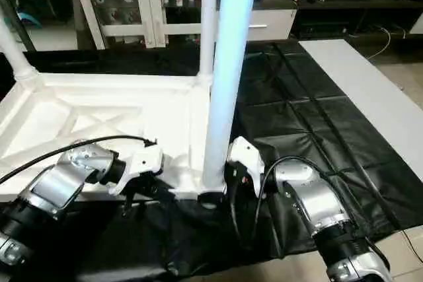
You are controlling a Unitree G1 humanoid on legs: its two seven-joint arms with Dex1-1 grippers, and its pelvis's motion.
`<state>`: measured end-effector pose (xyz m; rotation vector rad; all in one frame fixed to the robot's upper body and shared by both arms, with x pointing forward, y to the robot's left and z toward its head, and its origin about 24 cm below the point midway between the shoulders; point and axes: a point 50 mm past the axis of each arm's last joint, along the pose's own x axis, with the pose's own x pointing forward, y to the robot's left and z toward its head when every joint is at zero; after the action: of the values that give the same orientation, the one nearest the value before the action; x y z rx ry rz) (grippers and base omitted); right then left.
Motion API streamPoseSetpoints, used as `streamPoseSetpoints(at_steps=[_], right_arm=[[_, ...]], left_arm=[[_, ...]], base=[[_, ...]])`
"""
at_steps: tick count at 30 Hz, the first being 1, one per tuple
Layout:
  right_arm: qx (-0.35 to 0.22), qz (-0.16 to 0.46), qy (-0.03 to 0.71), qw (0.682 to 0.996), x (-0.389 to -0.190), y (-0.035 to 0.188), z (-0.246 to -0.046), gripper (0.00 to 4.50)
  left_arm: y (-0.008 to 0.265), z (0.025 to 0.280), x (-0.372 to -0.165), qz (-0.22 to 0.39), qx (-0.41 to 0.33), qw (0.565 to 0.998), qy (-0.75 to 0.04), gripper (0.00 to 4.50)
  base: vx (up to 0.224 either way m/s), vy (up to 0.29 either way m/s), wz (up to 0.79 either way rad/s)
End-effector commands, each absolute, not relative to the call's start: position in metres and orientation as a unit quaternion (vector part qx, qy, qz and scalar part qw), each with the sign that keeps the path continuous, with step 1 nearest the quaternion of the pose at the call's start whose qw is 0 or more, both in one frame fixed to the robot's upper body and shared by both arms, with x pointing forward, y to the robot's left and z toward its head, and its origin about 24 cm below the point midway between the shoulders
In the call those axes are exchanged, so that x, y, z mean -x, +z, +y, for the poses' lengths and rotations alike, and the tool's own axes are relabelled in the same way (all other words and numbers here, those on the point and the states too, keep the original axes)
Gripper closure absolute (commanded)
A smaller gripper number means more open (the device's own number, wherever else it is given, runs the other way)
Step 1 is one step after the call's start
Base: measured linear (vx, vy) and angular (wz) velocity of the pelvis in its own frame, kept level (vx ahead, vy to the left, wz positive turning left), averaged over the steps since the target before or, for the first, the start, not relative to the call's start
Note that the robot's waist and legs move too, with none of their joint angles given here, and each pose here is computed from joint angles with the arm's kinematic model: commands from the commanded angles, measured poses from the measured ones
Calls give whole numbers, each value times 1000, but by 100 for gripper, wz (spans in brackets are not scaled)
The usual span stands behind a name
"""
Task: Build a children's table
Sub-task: Rotate leg to tighten
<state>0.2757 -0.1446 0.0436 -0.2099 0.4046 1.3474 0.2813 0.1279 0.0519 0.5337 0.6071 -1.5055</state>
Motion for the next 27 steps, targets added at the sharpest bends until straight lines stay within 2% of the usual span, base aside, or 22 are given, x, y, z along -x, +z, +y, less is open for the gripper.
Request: streamPoseSetpoints(at_steps=[1, 7, 9, 11, 14, 17, 22, 25, 27], right_arm=[[102, 183, 630, 748, -275, 47, -142, 24], [101, 192, 635, 741, -274, 48, -144, 24], [100, 195, 638, 738, -273, 47, -144, 57], [100, 198, 640, 736, -272, 46, -144, 62], [100, 200, 641, 735, -271, 45, -144, 99], [102, 204, 640, 734, -271, 44, -145, 109], [99, 205, 640, 734, -271, 43, -145, 164], [95, 205, 639, 735, -272, 43, -145, 172], [89, 197, 623, 752, -275, 42, -145, 173]], left_arm=[[27, 124, -263, 324, -222, 606, -691, 450], [29, 125, -263, 326, -224, 608, -688, 450], [29, 125, -263, 327, -225, 608, -688, 450], [29, 124, -262, 327, -225, 609, -687, 450], [28, 124, -262, 327, -226, 610, -686, 450], [28, 124, -262, 328, -227, 609, -685, 450], [28, 125, -262, 331, -229, 609, -683, 450], [28, 125, -262, 333, -230, 609, -683, 450], [27, 126, -261, 335, -230, 608, -682, 450]], base=[[0, 0, 0], [0, 0, 0], [0, 0, 0], [0, 0, 0], [0, 0, 0], [0, 0, 0], [0, 0, 0], [0, 0, 0], [0, 0, 0]])
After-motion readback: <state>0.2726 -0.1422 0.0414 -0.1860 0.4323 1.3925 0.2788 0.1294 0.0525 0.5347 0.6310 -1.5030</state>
